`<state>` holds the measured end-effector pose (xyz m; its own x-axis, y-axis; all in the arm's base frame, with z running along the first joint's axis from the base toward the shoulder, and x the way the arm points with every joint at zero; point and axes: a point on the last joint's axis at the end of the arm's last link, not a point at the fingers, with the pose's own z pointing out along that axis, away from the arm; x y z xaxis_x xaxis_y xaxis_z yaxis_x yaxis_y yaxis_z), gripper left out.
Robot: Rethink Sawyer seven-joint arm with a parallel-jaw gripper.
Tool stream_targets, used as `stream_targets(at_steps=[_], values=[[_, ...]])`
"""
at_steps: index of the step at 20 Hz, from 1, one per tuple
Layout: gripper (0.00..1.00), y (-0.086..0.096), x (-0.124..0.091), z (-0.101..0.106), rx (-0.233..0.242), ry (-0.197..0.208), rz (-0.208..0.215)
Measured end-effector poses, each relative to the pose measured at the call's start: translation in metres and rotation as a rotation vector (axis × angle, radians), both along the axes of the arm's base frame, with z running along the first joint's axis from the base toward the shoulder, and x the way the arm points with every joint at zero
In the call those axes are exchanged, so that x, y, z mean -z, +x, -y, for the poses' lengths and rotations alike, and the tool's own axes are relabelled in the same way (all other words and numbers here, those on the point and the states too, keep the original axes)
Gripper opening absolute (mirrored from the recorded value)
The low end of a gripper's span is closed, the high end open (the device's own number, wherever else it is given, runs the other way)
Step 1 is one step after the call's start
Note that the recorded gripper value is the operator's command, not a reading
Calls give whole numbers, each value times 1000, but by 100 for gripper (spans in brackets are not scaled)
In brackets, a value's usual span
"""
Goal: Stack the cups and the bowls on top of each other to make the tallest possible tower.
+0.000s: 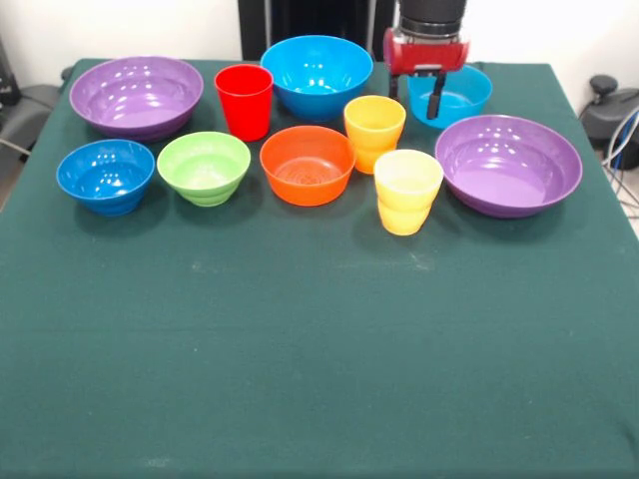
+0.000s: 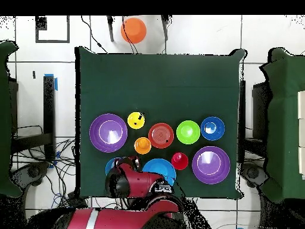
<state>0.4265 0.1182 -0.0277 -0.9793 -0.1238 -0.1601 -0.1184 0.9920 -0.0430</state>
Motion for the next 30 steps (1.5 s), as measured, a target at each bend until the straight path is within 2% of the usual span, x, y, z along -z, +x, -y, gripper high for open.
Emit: stream_targets(at_steps=[7,18,25,30], values=[[100,-2,10,16,8,14,0],[100,6,4,16,2,29,21],[100,21,-12,11,-6,25,69],[100,34,-30,3,-12,24,119]])
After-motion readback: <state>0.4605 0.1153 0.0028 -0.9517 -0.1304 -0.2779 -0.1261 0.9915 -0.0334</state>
